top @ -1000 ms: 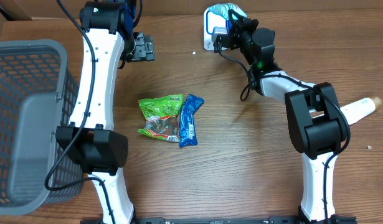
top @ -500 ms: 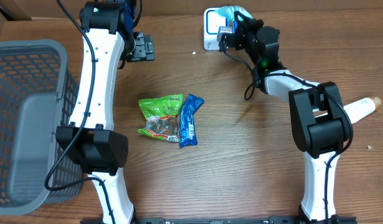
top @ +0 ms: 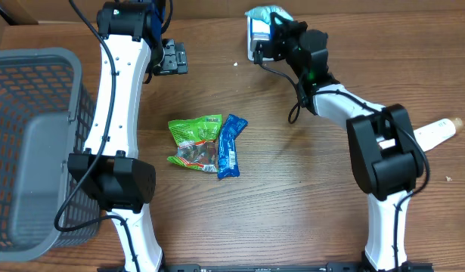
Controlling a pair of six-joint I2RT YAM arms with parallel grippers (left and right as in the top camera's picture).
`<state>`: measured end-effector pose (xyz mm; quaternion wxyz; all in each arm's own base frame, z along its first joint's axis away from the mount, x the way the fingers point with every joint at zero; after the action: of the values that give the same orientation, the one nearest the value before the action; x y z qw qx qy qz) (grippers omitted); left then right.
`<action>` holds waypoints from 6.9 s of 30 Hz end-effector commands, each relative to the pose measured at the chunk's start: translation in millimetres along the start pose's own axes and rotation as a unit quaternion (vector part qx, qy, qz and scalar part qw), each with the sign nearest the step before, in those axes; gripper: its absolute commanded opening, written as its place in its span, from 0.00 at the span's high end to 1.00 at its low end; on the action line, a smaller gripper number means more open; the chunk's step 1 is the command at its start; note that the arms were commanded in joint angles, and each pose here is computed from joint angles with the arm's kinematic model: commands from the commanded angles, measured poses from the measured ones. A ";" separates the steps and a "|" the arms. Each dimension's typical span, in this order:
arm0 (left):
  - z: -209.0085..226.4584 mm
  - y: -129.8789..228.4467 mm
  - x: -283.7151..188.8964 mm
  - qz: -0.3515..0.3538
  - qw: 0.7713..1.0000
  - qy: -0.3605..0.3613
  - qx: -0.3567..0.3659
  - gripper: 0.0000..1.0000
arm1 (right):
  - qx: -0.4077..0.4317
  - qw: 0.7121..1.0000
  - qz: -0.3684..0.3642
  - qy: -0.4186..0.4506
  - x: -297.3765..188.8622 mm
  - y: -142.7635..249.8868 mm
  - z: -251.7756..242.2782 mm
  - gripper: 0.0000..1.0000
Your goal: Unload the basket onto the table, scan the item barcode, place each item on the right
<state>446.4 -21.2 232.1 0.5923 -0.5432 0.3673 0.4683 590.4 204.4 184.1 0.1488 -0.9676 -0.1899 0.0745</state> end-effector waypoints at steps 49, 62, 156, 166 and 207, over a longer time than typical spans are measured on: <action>0.2 -4.3 -13.0 -0.020 1.000 -0.001 0.000 0.01 | 0.809 0.218 0.510 0.197 -336.2 235.0 19.8 0.78; 0.2 -4.3 -13.0 -0.020 1.000 -0.001 0.000 0.01 | 0.872 0.266 0.409 0.033 -281.7 182.7 -3.7 0.17; 0.2 -4.3 -13.0 -0.020 1.000 -0.001 0.000 0.01 | 0.819 0.319 0.443 -0.174 -156.9 -51.9 170.3 0.96; 0.1 -4.3 -13.0 -0.020 1.000 -0.001 0.000 0.00 | 0.808 0.349 0.450 -0.150 -193.0 -46.2 109.0 0.96; 0.2 -4.3 -13.0 -0.020 1.000 -0.001 0.000 0.00 | 0.821 0.342 0.454 -0.054 -197.6 -23.7 96.4 0.09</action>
<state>446.5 -21.4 232.3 0.5926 -0.5432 0.3670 0.4680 375.3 171.6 109.7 0.8311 -0.1301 0.4970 0.2129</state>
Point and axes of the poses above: each gripper's point midway between its finger pads, its own x axis out along the fingers, its own z axis along the line the jaws close on, y = z × x, the point moved 2 cm from there along -x, back along the fingers, and after that the axes turned 7 degrees about x, right-handed, at the moved point
